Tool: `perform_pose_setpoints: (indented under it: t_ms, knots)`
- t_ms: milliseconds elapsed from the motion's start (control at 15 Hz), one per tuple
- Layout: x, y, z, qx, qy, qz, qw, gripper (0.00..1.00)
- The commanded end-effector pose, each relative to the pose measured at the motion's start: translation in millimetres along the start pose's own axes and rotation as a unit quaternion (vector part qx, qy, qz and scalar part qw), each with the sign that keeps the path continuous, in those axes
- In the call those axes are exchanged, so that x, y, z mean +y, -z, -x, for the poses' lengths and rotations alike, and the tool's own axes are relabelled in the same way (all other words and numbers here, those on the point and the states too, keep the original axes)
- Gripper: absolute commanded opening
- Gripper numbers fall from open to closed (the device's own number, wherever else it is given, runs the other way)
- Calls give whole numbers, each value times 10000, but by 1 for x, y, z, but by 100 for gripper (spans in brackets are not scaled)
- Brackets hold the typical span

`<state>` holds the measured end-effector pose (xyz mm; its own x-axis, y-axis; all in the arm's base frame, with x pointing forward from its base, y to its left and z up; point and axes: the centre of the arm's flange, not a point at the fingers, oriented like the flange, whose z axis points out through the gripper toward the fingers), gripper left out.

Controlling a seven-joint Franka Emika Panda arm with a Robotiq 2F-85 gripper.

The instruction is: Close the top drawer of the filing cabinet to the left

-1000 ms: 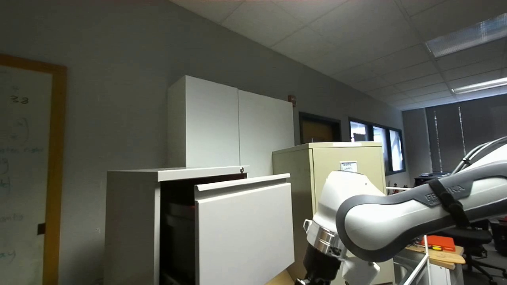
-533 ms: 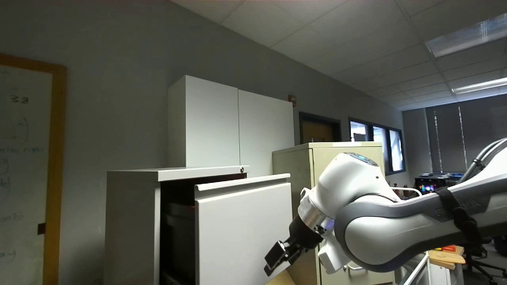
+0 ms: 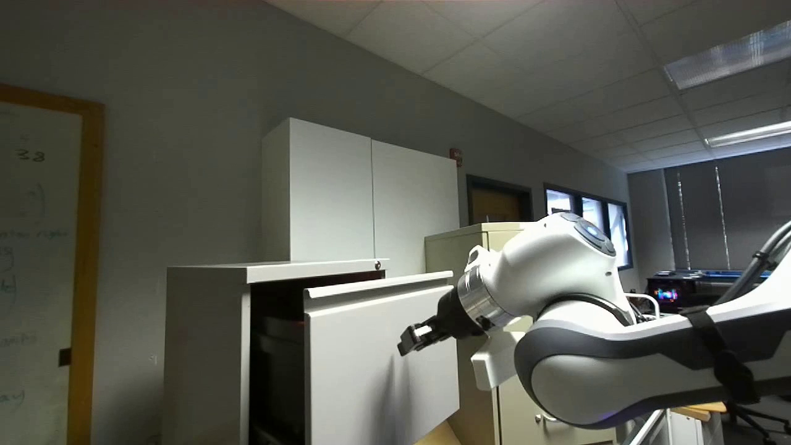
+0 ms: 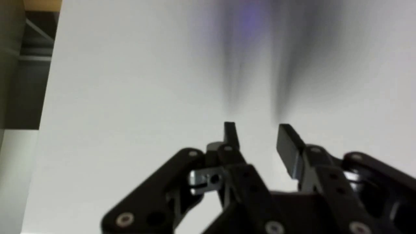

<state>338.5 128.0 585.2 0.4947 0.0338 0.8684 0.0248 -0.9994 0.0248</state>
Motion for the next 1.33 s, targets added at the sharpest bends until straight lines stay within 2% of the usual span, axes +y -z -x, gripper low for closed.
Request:
perform_pose_setpoints:
  t_ms: [0, 67, 533, 867, 1267]
  knots:
    - [-19, 20, -14, 718, 88, 111, 9973, 8]
    - [-24, 26, -14, 894, 147, 91, 9958, 1]
    - [-51, 45, -28, 1710, 487, -191, 9839, 0]
    - [-60, 35, -46, 1783, 432, -598, 9812, 0]
    - [-72, 8, -72, 1558, 278, -909, 9832, 0]
